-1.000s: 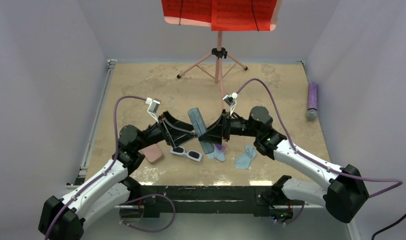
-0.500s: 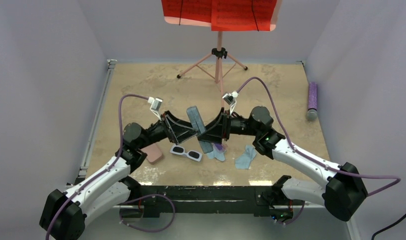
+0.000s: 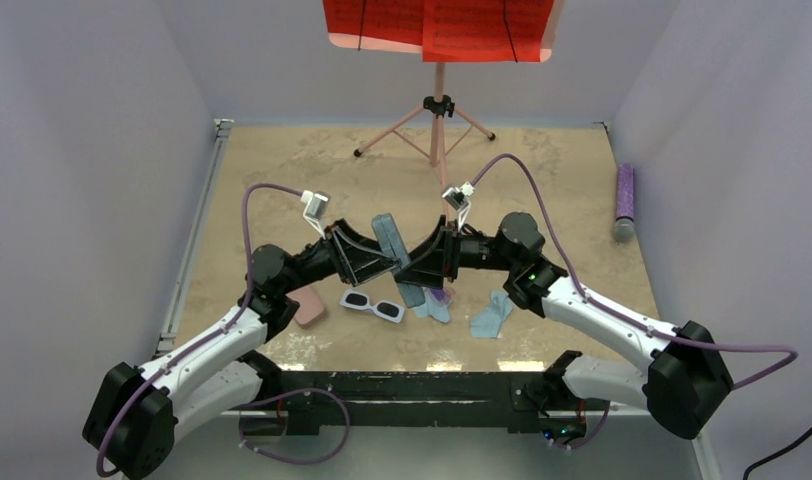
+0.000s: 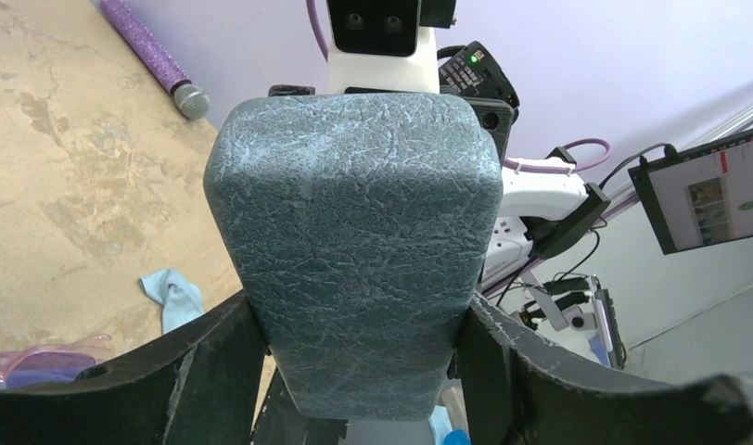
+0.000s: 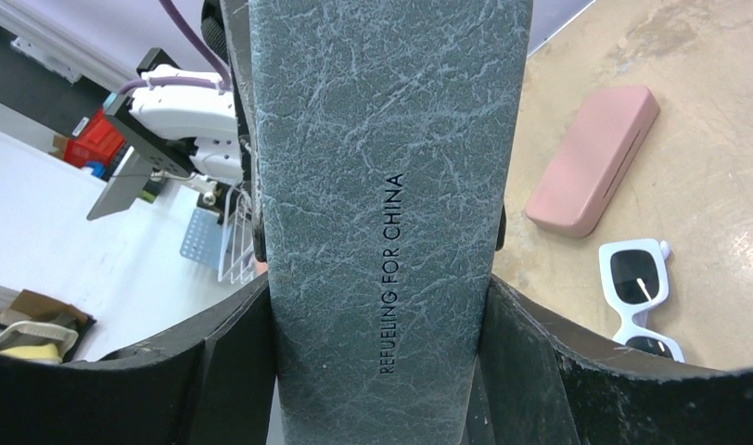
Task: Organize the sunglasses
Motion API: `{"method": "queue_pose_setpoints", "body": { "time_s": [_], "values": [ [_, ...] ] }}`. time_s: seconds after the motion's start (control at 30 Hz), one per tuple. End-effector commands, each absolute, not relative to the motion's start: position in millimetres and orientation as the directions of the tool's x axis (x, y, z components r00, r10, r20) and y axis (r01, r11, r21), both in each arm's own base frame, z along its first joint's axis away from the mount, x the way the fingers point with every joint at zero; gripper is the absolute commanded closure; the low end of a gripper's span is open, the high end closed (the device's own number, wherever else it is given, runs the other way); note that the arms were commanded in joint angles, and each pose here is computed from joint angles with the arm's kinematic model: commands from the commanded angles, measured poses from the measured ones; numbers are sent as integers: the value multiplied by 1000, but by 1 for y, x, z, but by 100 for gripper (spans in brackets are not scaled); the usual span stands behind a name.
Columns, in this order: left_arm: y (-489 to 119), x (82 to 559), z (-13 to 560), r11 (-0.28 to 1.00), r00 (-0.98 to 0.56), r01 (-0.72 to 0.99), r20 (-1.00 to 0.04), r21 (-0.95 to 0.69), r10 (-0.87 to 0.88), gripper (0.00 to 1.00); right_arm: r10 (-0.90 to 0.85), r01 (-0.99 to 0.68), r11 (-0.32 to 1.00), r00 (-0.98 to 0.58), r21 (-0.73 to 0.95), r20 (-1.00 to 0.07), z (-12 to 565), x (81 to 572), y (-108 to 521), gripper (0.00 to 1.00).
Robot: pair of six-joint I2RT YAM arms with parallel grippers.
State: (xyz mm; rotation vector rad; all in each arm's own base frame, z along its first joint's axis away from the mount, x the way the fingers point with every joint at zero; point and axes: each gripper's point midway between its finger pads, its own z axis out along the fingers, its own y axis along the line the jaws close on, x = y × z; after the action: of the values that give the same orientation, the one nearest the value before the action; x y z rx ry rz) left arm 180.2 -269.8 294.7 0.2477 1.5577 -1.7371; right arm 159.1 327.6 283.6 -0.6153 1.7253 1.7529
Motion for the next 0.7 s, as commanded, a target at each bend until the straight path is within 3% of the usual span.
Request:
{"method": "queue_pose_setpoints", "body": {
  "time_s": [0.0, 0.33, 0.5, 0.53, 0.67],
  "values": [
    [-270, 172, 308, -1, -648, 704, -643, -710, -409, 39, 124, -759, -63, -650, 648, -750, 315, 149, 328, 87],
    [-268, 155, 272, 61, -542, 819, -805, -570, -242, 100, 79, -792, -202, -599, 576, -797, 342, 112, 312, 91],
    [-260, 143, 261, 1, -501, 860, -843, -511, -196, 100, 55, -810, -280, -549, 515, -834, 352, 85, 296, 94],
    [-259, 141, 262, -17, -494, 865, -847, -501, -197, 100, 55, -816, -296, -534, 497, -843, 355, 81, 293, 99],
    [-258, 139, 269, -71, -499, 866, -846, -495, -191, 100, 53, -822, -284, -528, 494, -848, 355, 78, 291, 100]
  ]
}}
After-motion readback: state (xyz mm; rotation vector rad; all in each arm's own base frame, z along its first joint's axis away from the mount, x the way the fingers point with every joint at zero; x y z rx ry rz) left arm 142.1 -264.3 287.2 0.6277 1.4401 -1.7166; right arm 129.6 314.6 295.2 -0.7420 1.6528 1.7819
